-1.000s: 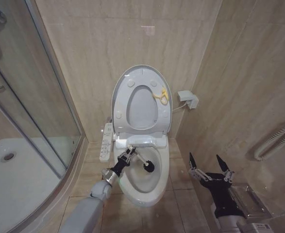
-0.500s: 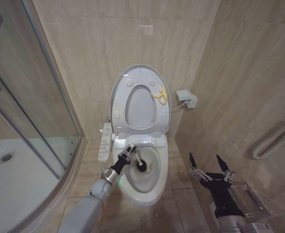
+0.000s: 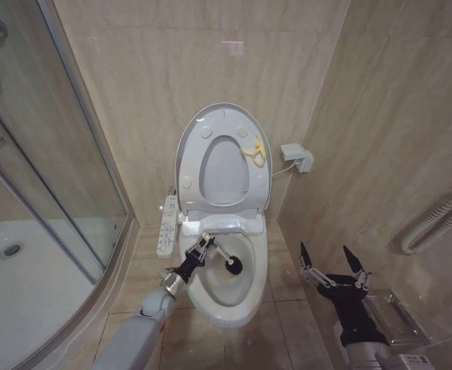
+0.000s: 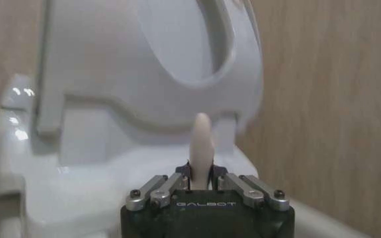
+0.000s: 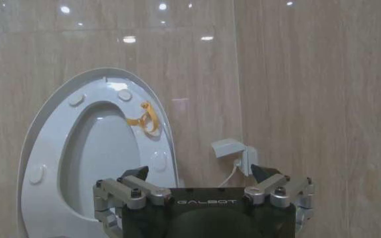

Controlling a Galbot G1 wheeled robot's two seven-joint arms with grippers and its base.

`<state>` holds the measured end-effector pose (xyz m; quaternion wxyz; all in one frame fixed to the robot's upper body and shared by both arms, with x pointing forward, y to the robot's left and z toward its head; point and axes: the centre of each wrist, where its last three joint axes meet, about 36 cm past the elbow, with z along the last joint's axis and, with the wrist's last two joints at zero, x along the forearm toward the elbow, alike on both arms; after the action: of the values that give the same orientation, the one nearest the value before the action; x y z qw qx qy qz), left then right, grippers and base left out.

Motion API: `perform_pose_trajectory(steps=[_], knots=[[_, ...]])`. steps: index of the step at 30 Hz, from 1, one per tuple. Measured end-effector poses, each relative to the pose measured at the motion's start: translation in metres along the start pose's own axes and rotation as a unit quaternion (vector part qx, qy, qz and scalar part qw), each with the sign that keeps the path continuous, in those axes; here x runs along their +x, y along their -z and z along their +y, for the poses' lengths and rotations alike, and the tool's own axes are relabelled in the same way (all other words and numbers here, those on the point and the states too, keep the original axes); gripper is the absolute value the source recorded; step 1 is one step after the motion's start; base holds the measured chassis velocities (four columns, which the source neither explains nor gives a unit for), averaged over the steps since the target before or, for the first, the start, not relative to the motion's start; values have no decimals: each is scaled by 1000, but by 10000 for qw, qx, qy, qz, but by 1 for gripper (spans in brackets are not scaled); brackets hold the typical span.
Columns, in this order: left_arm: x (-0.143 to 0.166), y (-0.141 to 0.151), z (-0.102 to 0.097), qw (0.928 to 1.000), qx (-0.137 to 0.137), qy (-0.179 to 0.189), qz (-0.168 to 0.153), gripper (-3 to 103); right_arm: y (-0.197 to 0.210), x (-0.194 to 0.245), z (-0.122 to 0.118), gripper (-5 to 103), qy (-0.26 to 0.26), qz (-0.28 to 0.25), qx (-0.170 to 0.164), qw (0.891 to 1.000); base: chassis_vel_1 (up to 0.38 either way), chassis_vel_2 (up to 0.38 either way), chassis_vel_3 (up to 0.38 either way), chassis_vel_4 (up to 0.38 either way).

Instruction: Open the toilet lid, clean the toilet bowl with a toilet brush, close the toilet lid, and flush.

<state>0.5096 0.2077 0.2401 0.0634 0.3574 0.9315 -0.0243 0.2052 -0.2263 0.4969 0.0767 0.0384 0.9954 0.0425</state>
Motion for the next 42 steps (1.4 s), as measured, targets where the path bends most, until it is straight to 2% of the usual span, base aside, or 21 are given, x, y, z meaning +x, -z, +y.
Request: perform_pose_trajectory(steps=[1, 3, 5, 6, 7, 10, 11, 13, 16, 17, 19, 20, 22, 26, 29, 31, 34, 36, 38, 40, 42], knots=[[0, 0, 0, 10000, 0, 0, 0, 19, 0, 0, 0, 100, 0, 0, 0, 10000, 0, 0, 0, 0], [-8, 9, -5, 9996, 155, -29, -221, 19, 0, 0, 0, 100, 0, 0, 0, 10000, 0, 0, 0, 0], [-15, 15, -17, 9968, 663, 46, -453, 19, 0, 0, 0, 100, 0, 0, 0, 10000, 0, 0, 0, 0], [-15, 15, -17, 9968, 663, 46, -453, 19, 0, 0, 0, 100, 0, 0, 0, 10000, 0, 0, 0, 0], [-18, 16, -22, 9948, 869, 74, -520, 19, 0, 0, 0, 100, 0, 0, 0, 10000, 0, 0, 0, 0], [-23, 19, -36, 9839, 1629, 222, -707, 19, 0, 0, 0, 100, 0, 0, 0, 10000, 0, 0, 0, 0], [-23, 19, -38, 9821, 1724, 255, -707, 19, 0, 0, 0, 100, 0, 0, 0, 10000, 0, 0, 0, 0], [-22, 17, -38, 9827, 1703, 264, -674, 19, 0, 0, 0, 100, 0, 0, 0, 10000, 0, 0, 0, 0], [-13, 5, -26, 9931, 1091, 105, -410, 19, 0, 0, 0, 100, 0, 0, 1, 10000, 0, 0, 0, 0], [-9, 1, -20, 9964, 789, 3, -317, 19, 0, 0, 0, 100, 0, 0, 0, 10000, 0, 0, 0, 0], [-8, 1, -18, 9971, 696, -18, -293, 19, 0, 0, 0, 100, 0, 0, 0, 10000, 0, 0, 0, 0], [-5, 0, -14, 9987, 446, -103, -233, 19, 0, 0, 0, 100, 0, 0, 1, 10000, 0, 0, 0, 0], [-6, 1, -13, 9992, 264, -174, -253, 19, 0, 0, 0, 100, 0, 0, 0, 10000, 0, 0, 0, 0], [-13, 6, -17, 9984, 334, -150, -422, 19, 0, 0, 0, 100, 1, 0, 0, 10000, 0, 0, 0, 0], [-23, 9, -27, 9936, 878, 112, -708, 19, 0, 0, 0, 100, 0, 0, 0, 10000, 0, 0, 0, 0], [-26, 8, -29, 9922, 986, 169, -748, 19, 0, 0, 0, 100, 0, 0, 0, 10000, 0, 0, 0, 0], [-22, 1, -24, 9948, 820, 81, -602, 19, 0, 0, 0, 100, 0, 0, 0, 10000, 0, 0, 0, 0], [-13, -5, -18, 9972, 606, -44, -441, 19, 0, 0, 0, 100, 0, 0, 0, 10000, 0, 0, 0, 0], [-10, -6, -17, 9977, 546, -71, -391, 19, 0, 0, 0, 100, 0, 0, 0, 10000, 0, 0, 0, 0], [-2, -7, -12, 9991, 278, -181, -269, 19, 0, 0, 0, 100, 0, 0, 0, 10000, 0, 0, 0, 0], [-1, -6, -11, 9989, 304, -179, -301, 19, 0, 0, 0, 100, 0, 0, 0, 10000, 0, 0, 0, 0]])
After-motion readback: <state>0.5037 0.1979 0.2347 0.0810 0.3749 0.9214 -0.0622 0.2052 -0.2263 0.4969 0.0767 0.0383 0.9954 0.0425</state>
